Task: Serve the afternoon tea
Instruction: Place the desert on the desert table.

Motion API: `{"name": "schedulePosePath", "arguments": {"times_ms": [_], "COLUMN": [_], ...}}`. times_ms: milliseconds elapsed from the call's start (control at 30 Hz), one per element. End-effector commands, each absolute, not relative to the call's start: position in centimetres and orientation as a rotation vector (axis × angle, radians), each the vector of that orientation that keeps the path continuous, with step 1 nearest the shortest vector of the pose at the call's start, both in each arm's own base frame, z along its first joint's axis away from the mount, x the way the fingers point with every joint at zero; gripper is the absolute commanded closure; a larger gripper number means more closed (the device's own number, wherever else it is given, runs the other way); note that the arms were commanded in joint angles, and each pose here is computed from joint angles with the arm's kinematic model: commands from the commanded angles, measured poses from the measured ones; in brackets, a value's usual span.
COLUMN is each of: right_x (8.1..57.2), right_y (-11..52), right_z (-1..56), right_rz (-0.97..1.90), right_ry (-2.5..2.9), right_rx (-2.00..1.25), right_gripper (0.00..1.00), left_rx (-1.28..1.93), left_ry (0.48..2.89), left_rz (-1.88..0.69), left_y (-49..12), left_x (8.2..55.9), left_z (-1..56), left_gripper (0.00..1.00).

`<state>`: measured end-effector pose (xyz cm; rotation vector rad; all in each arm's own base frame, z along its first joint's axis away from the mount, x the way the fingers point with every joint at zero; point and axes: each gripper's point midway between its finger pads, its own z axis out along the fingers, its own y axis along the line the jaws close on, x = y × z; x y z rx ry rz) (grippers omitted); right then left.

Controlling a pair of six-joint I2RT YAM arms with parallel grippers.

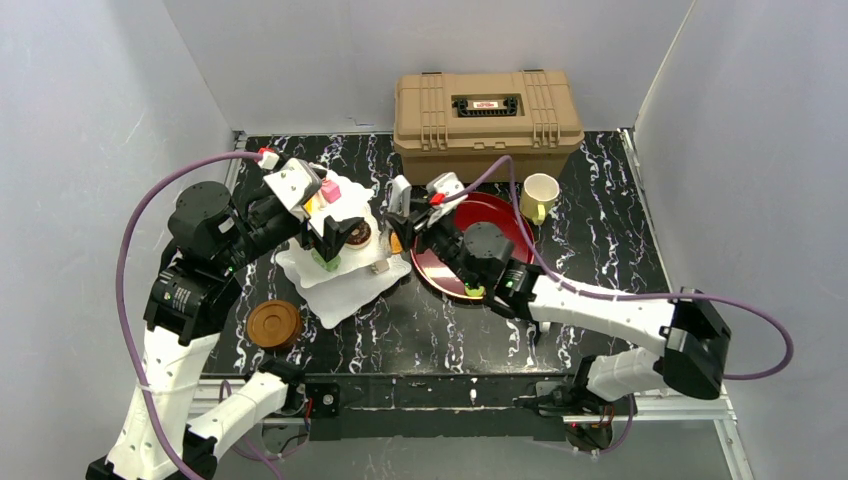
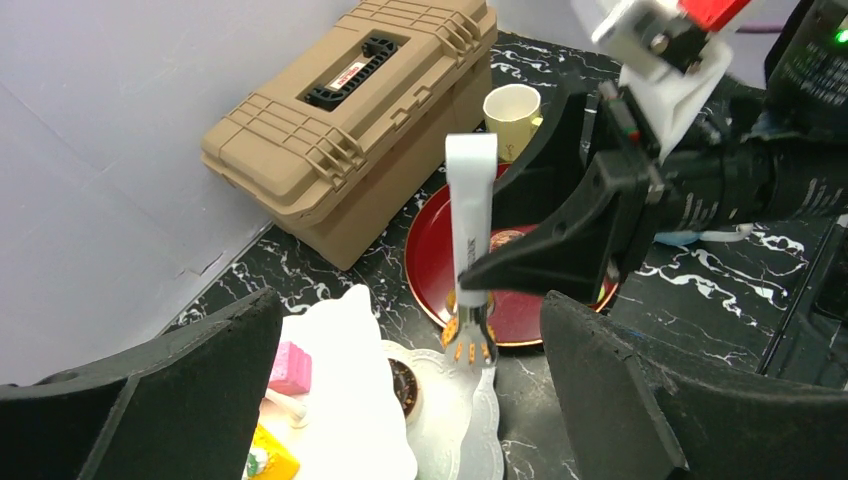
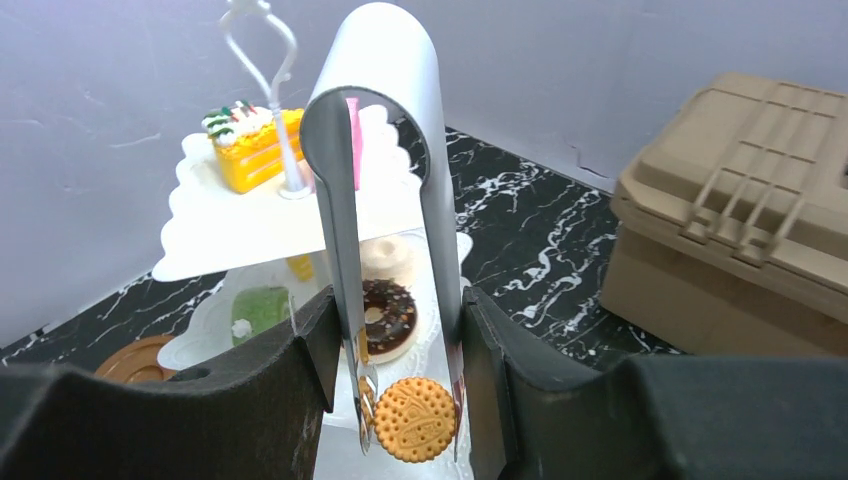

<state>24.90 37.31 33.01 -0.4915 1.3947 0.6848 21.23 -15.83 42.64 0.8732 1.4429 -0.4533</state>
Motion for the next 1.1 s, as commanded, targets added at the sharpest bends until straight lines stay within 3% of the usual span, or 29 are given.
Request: {"name": "schedulePosePath", "arguments": {"times_ms": [0, 433, 700, 1067], "right_x": [24.5, 24.2, 23.9, 23.9], "right_y": [39.3, 42.3, 42.4, 41.5], "right_z": [37.6, 38.0, 38.0, 37.6], "right_rz": [0.772, 0.826, 0.831, 0.811], "right_ry": [1.270, 1.238, 1.239, 1.247], "right_rx": [-0.436, -0.449, -0.448, -0.437], "right_gripper": [0.72, 0.69, 0.53, 0.43], "left_rx": [0.861, 0.861, 0.860, 0.862], "left_ry": [1.411, 1.413, 1.412, 1.412], "left_rz": [-0.441, -0.431, -0.434, -0.434], "left_y": [-15.5, -15.4, -15.4, -15.4], "left_x": [20.9, 20.9, 20.8, 20.9], "left_z": [43.7, 43.5, 43.5, 43.5], "left_gripper": [0.01, 0.01, 0.01, 0.01]}}
